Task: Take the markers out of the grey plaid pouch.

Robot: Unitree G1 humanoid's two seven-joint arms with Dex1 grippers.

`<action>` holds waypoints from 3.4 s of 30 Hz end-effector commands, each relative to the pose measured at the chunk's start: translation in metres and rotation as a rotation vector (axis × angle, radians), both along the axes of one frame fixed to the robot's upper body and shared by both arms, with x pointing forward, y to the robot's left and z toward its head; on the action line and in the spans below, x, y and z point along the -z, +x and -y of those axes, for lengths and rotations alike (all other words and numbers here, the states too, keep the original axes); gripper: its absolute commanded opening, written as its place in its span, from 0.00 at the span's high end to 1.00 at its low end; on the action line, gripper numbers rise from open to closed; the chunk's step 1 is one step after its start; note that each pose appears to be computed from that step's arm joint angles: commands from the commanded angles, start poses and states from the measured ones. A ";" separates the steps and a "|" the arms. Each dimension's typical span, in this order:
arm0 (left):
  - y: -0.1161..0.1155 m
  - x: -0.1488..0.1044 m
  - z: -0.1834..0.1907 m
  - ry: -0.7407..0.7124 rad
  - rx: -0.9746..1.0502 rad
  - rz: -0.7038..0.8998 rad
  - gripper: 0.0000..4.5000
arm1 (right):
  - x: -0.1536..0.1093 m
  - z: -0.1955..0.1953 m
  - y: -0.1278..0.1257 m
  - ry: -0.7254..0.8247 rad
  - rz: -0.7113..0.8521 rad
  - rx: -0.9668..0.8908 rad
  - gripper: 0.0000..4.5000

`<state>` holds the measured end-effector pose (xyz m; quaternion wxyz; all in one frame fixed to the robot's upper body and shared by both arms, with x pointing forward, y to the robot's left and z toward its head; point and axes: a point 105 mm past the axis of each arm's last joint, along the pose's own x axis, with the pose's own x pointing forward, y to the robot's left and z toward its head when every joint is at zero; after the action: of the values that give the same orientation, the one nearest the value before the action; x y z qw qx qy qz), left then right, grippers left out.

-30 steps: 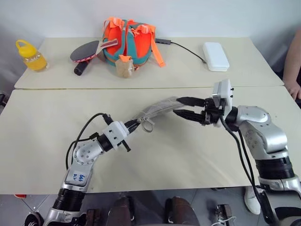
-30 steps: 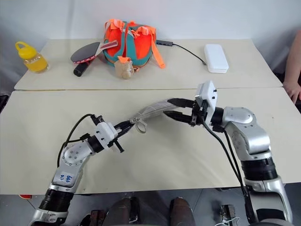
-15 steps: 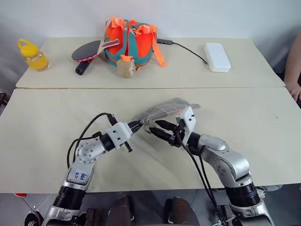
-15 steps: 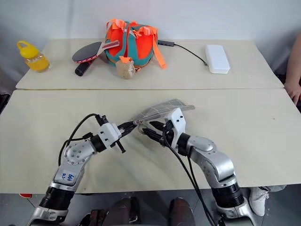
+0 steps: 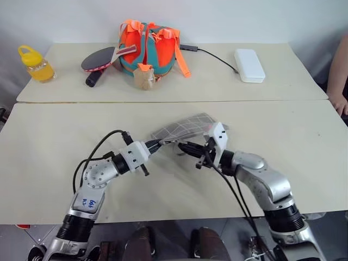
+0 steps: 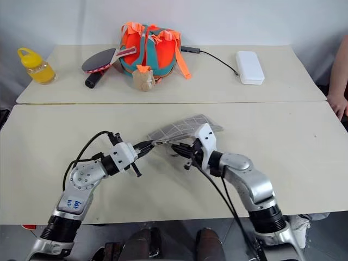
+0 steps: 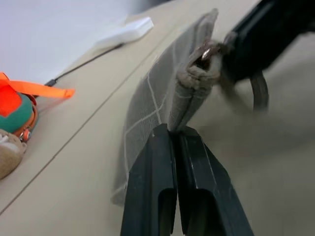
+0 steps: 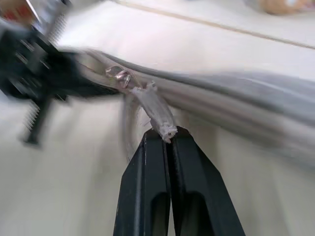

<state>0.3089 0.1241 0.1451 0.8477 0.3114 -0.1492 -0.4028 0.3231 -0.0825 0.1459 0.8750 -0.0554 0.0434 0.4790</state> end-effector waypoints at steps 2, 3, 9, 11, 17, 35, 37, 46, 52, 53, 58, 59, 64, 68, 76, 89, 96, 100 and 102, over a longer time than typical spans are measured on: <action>-0.003 -0.021 -0.031 0.027 -0.007 0.077 1.00 | -0.018 0.048 0.013 -0.114 0.103 0.033 0.99; -0.003 -0.020 -0.038 0.036 -0.012 0.073 1.00 | -0.019 0.059 0.017 -0.145 0.112 0.050 0.99; -0.001 -0.019 -0.059 0.020 -0.043 0.052 1.00 | -0.020 0.106 0.032 -0.262 0.154 0.125 0.99; -0.001 -0.019 -0.056 0.017 -0.035 0.056 1.00 | -0.022 0.098 0.030 -0.245 0.168 0.091 0.99; -0.001 -0.021 -0.048 -0.024 -0.022 0.058 1.00 | -0.025 0.074 0.013 -0.165 0.150 -0.023 0.79; 0.005 -0.029 -0.033 -0.088 -0.008 0.053 1.00 | -0.059 0.010 -0.009 -0.262 0.468 -0.227 0.99; 0.005 -0.028 -0.030 -0.085 -0.001 0.053 1.00 | -0.054 0.009 0.001 -0.312 0.517 -0.178 0.99; 0.003 -0.026 -0.017 -0.107 0.029 0.039 1.00 | -0.036 0.006 0.016 -0.435 0.590 -0.177 0.99; -0.001 -0.031 0.007 -0.134 0.097 0.018 1.00 | -0.038 0.003 0.034 -0.700 0.806 -0.174 0.99; -0.002 -0.031 0.010 -0.137 0.104 0.014 1.00 | -0.038 0.004 0.037 -0.718 0.806 -0.172 0.99; -0.002 -0.030 0.016 -0.147 0.107 0.008 1.00 | -0.043 0.009 0.043 -0.736 0.806 -0.153 0.79; -0.002 -0.030 0.017 -0.149 0.109 0.007 1.00 | -0.045 0.009 0.043 -0.739 0.814 -0.152 0.71; -0.002 -0.032 0.019 -0.151 0.116 0.003 1.00 | -0.046 0.011 0.043 -0.767 0.820 -0.159 0.32; 0.000 -0.033 0.019 -0.165 0.117 -0.011 1.00 | -0.051 0.008 0.041 -0.762 0.822 -0.157 0.02; 0.001 -0.033 0.021 -0.203 0.120 -0.062 1.00 | -0.058 0.011 0.038 -0.775 0.811 -0.181 0.34; -0.017 -0.039 0.051 -0.405 0.320 -0.410 1.00 | -0.083 0.021 0.022 -0.954 0.681 -0.435 0.56; -0.024 -0.036 0.066 -0.490 0.372 -0.549 1.00 | -0.062 0.020 0.007 -0.997 0.431 -0.550 0.56; -0.025 -0.027 0.065 -0.504 0.351 -0.590 1.00 | -0.048 0.013 0.009 -0.993 0.407 -0.554 0.56; -0.025 -0.025 0.063 -0.514 0.343 -0.601 1.00 | -0.043 0.014 0.011 -1.004 0.408 -0.546 0.56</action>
<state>0.2887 0.0624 0.1561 0.8303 -0.0673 -0.0135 -0.5531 0.3340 -0.0979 0.1874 0.5779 -0.5552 0.0892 0.5915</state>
